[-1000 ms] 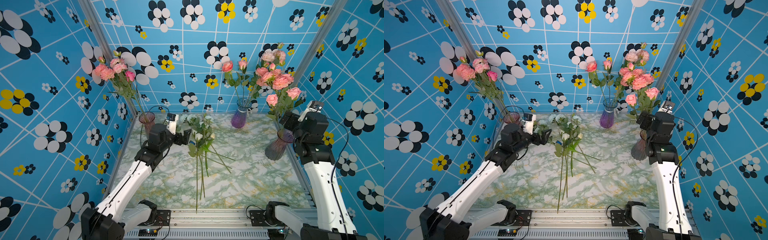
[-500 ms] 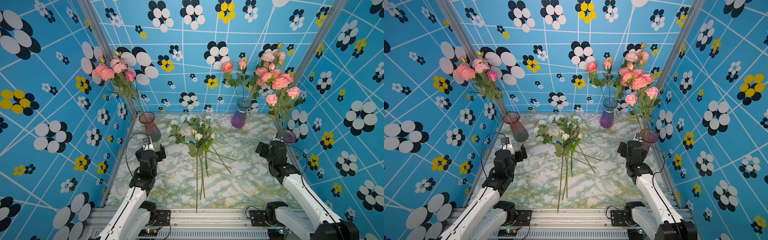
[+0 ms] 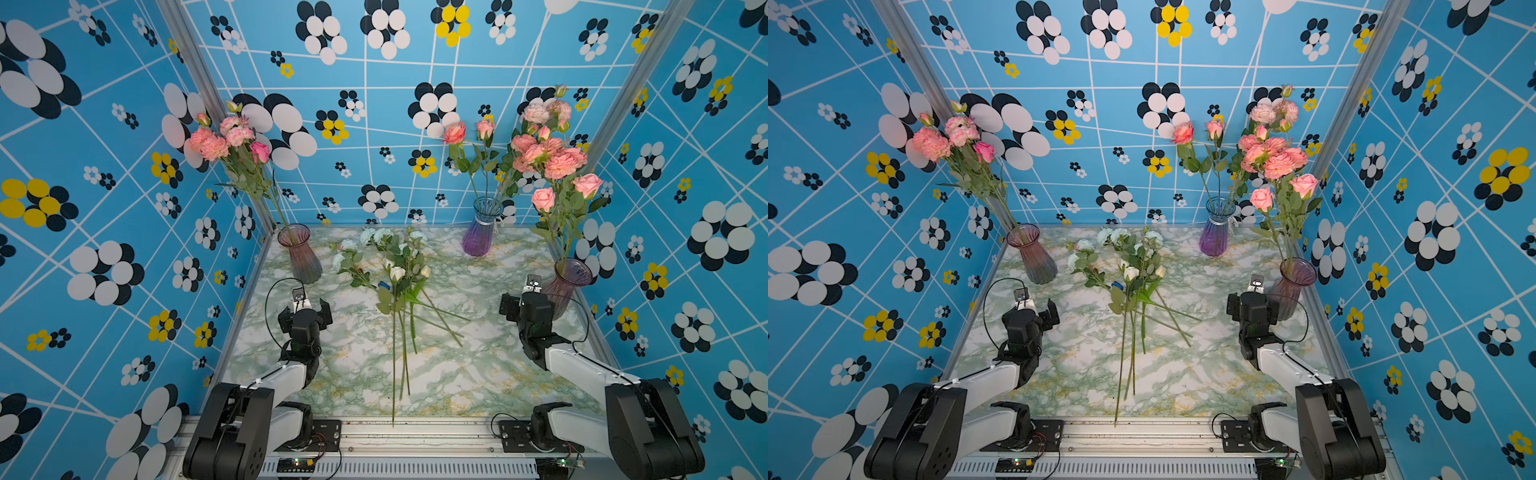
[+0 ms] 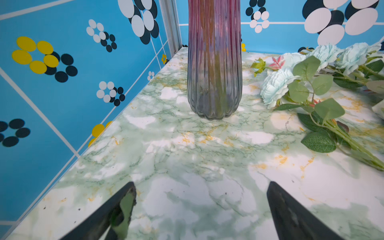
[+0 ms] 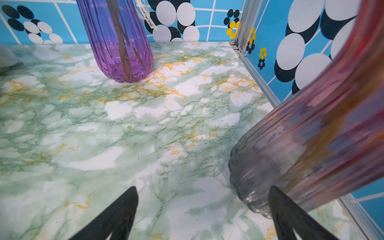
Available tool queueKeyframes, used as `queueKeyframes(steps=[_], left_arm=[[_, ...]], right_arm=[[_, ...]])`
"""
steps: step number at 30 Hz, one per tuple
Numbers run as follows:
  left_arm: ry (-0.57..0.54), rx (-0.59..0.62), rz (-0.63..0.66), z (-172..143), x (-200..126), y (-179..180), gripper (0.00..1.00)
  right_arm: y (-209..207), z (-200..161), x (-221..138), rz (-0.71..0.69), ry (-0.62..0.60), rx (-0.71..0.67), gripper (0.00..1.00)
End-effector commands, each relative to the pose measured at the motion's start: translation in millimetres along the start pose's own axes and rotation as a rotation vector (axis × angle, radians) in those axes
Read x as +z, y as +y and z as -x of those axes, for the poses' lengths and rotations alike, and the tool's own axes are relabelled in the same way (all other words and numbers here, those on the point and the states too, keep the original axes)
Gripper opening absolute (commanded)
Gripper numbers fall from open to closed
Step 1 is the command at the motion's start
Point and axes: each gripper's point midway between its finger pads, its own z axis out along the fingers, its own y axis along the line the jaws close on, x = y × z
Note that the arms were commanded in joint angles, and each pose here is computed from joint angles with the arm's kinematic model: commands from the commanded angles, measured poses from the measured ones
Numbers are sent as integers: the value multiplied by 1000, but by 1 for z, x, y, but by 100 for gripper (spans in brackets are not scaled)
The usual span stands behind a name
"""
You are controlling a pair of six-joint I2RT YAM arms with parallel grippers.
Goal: Place the pink flowers into the vase
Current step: Reset both arms
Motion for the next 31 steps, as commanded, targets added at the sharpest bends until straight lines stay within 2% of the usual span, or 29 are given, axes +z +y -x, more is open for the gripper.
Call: queueKeyframes(steps=[1, 4, 6, 9, 11, 13, 16, 31], left_arm=[[-136, -63, -52, 28, 7, -2, 100], [-148, -78, -87, 21, 18, -5, 100], [-150, -57, -149, 17, 19, -15, 99], [-116, -38, -195, 7, 25, -24, 99], [-138, -17, -240, 8, 27, -33, 100], [-48, -26, -199, 3, 36, -28, 100], [9, 17, -220, 3, 48, -39, 100], [-4, 39, -215, 5, 49, -44, 100]], right_arm=[[12, 25, 3, 46, -149, -22, 99], [17, 26, 10, 77, -157, -16, 99], [23, 18, 20, 94, -139, -25, 99], [16, 8, 26, 110, -173, 24, 99], [19, 6, 28, 139, -153, 17, 99], [17, 6, 37, 161, -104, 36, 99], [6, 6, 43, 86, -76, 65, 99], [7, 6, 43, 92, -70, 63, 99]])
